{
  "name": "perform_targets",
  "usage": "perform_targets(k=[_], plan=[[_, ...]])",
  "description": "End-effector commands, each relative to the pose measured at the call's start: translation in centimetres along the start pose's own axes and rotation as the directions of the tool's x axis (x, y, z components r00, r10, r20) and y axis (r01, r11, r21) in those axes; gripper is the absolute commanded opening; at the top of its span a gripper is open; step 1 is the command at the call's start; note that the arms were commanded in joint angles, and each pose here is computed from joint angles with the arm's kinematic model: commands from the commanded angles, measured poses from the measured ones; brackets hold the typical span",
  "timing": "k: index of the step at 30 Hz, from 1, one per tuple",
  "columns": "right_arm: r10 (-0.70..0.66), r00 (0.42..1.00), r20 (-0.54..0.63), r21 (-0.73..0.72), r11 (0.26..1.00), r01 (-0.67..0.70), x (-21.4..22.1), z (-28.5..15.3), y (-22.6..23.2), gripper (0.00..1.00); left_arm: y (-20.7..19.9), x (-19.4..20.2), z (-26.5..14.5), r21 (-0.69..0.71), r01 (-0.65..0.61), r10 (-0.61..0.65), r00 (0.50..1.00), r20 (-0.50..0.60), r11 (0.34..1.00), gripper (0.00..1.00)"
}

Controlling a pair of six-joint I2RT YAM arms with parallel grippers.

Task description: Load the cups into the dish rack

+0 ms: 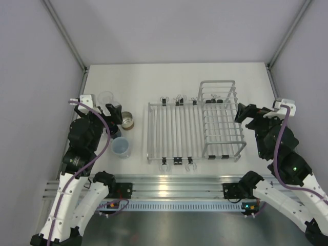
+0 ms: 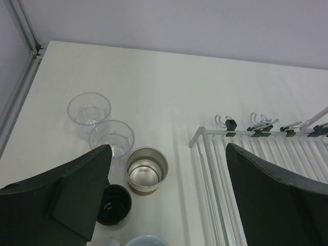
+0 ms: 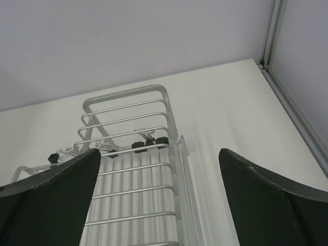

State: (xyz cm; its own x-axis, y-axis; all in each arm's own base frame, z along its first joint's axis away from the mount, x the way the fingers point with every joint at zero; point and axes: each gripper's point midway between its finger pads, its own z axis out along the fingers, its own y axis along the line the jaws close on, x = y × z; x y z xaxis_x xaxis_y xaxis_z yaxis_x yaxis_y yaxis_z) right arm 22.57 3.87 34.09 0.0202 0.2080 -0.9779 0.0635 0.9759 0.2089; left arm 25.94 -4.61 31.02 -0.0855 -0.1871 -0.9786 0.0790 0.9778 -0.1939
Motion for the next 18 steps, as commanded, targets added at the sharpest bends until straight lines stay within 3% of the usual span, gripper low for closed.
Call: perform_targets(k=[1, 13, 16, 18], plan=[[0.003, 1.000, 0.011, 0.019, 1.000, -0.003, -0.7, 0.0, -0.3, 0.99, -0.2, -1.4, 0.0, 0.005, -0.003, 0.003, 0.998, 0.055, 1.000, 0.99], [-0.005, 1.000, 0.020, -0.012, 1.000, 0.005, -0.5, -0.3, -0.1, 1.00, 0.1, -2.3, -0.7, -0.011, 0.015, -0.014, 0.996, 0.093, 1.000, 0.99], [-0.042, 0.999, 0.014, -0.018, 0.999, 0.043, -0.8, 0.3, 0.4, 0.99, 0.5, -1.7, -0.1, -0.031, -0.013, 0.015, 0.998, 0.064, 0.999, 0.97], [-0.103, 0.994, -0.019, -0.029, 0.994, 0.103, -0.5, 1.0, 1.3, 0.99, 0.5, 0.0, 1.2, -0.039, -0.033, 0.033, 0.999, -0.023, 0.999, 0.97]])
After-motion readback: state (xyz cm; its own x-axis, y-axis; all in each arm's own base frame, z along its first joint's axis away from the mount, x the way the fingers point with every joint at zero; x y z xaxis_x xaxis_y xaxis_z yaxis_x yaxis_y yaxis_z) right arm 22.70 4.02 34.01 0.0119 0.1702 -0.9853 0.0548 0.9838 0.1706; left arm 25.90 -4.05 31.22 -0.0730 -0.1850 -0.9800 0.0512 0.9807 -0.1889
